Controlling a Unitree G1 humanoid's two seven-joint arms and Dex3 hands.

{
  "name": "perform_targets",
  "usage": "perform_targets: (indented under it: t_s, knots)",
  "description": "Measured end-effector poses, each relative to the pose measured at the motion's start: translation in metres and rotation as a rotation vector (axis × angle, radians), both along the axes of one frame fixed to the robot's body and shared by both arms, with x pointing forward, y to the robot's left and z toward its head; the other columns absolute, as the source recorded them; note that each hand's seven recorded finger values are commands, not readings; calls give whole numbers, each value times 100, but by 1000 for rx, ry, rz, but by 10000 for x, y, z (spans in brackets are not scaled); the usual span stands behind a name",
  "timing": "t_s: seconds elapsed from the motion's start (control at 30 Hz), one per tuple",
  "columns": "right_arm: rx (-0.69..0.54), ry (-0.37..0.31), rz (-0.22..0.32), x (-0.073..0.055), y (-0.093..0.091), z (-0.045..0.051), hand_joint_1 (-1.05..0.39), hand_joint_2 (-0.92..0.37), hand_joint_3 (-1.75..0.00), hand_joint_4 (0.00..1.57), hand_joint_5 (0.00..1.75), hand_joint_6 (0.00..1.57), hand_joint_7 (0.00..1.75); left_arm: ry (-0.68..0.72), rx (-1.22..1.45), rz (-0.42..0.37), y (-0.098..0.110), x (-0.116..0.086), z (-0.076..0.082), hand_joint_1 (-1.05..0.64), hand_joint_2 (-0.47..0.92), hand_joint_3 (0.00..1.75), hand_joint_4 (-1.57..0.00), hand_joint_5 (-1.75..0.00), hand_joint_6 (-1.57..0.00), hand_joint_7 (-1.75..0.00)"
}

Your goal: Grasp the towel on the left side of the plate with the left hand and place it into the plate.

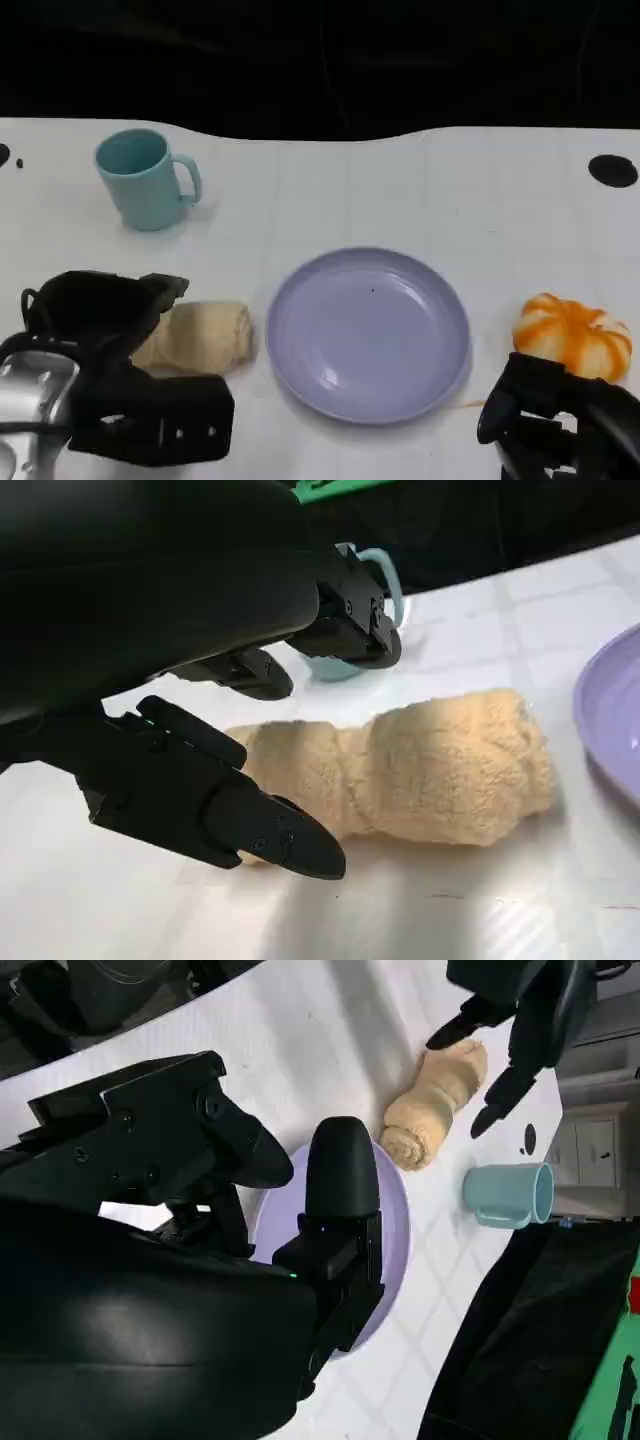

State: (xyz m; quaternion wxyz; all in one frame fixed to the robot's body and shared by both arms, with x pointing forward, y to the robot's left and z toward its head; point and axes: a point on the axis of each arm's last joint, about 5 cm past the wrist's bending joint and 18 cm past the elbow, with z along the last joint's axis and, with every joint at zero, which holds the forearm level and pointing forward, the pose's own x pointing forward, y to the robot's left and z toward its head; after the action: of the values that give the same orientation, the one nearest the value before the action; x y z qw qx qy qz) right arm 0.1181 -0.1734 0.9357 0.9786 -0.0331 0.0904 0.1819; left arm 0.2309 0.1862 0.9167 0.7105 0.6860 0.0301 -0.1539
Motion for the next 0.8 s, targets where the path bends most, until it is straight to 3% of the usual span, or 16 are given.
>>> perform_targets:
  t_s: [0.17,0.43,0.5,0.53,0.57,0.63,0.67,0.7,0.73,0.77,0.8]
  knots:
    - [1,10,-3,-12,-1,-5,-8,-71,-98,67,175,57,155,52,31,11,-50,162,-159,-48,86,1,-51,-6,-40,0]
    - [0,9,-4,-32,0,4,-8,-71,-98,68,175,58,155,57,14,9,-94,361,-361,-31,92,3,-73,-12,-46,-2]
    - [0,2,-3,-35,3,18,-8,-71,-98,68,175,58,155,58,2,9,-86,389,-395,-28,92,16,-83,-40,-69,-5]
    - [0,1,-3,-35,4,20,-8,-71,-98,68,175,58,155,49,-1,5,-85,405,-406,-27,92,19,-84,-45,-74,-5]
    - [0,1,-4,-35,5,21,-8,-71,-98,68,175,58,155,40,-6,3,-78,414,-422,-27,92,21,-91,-66,-92,-11]
    - [-1,4,-6,-36,5,20,-8,-71,-98,69,175,58,155,1,-28,-3,-62,416,-471,-28,92,12,-84,-133,-114,-11]
    - [-1,4,-8,-36,5,19,-9,-71,-98,69,175,58,155,-21,-39,-6,-50,410,-499,-28,92,10,-82,-145,-117,-11]
    - [-2,5,-9,-35,6,19,-9,-71,-98,69,175,58,155,-44,-46,-10,-40,402,-527,-27,92,10,-81,-159,-116,-33]
    - [-2,5,-9,-35,7,19,-9,-71,-98,69,175,58,155,-69,-54,-15,-36,396,-544,-26,92,10,-80,-168,-97,-74]
    - [-2,4,-9,-34,8,20,-8,-70,-99,69,175,58,155,-95,-61,-22,-33,384,-566,-25,92,11,-80,-171,-89,-91]
    - [-2,4,-8,-33,8,20,-8,-70,-99,69,175,59,155,-122,-66,-29,-30,371,-586,-23,92,16,-83,-173,-78,-126]
